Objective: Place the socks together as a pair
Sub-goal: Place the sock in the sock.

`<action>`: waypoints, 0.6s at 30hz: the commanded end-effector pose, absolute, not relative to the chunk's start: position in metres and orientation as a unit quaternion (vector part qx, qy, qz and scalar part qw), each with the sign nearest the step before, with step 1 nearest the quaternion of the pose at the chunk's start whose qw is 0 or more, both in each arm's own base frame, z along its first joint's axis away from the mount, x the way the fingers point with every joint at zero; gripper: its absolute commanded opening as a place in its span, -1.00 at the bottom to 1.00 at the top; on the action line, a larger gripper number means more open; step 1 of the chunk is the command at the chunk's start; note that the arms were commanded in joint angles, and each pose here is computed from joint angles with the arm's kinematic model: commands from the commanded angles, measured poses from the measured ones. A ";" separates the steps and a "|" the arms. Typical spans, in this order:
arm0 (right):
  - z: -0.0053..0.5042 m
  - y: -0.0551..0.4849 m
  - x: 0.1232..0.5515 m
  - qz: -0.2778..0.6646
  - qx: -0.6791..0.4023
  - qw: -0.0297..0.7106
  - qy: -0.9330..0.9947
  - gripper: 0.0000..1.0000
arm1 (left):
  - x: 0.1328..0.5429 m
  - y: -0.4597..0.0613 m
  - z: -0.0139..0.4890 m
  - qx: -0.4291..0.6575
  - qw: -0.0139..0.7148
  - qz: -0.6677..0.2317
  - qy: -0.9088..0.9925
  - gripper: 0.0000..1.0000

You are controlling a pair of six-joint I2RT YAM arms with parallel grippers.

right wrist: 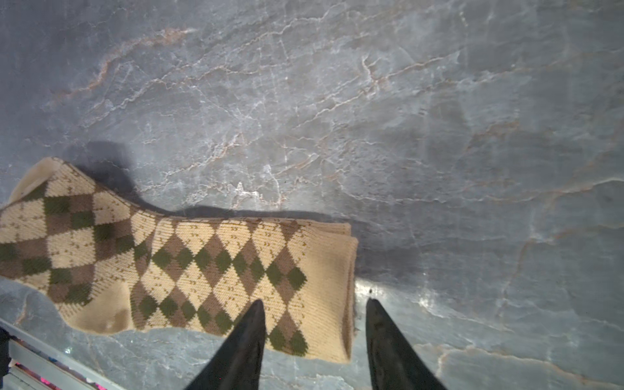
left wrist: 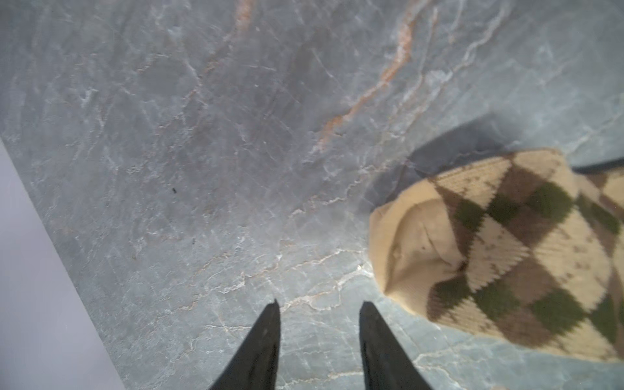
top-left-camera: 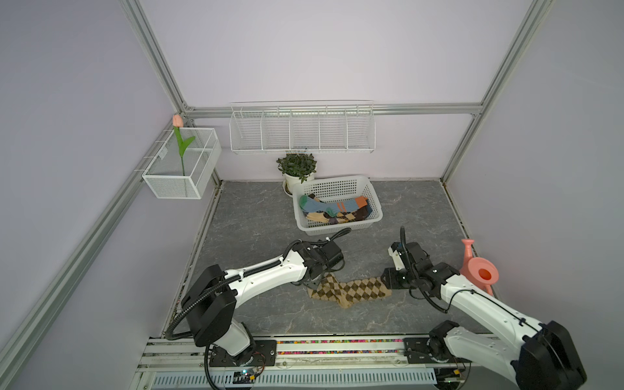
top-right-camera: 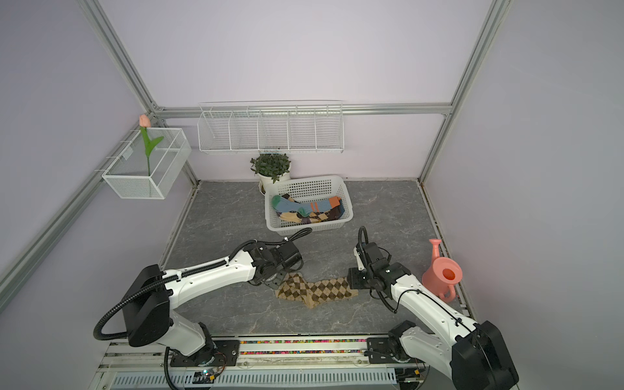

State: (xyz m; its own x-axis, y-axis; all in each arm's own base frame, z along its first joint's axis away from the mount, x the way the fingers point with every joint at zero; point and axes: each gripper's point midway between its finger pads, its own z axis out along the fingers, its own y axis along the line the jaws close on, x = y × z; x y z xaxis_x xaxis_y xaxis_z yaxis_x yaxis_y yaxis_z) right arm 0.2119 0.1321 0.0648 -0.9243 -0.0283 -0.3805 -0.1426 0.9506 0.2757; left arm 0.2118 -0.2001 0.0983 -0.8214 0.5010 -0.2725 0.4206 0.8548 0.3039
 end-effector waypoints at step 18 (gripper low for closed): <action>0.080 0.155 0.208 0.182 -0.080 0.182 0.963 -0.06 | 0.211 -0.257 0.120 0.153 0.206 -0.125 0.958 0.12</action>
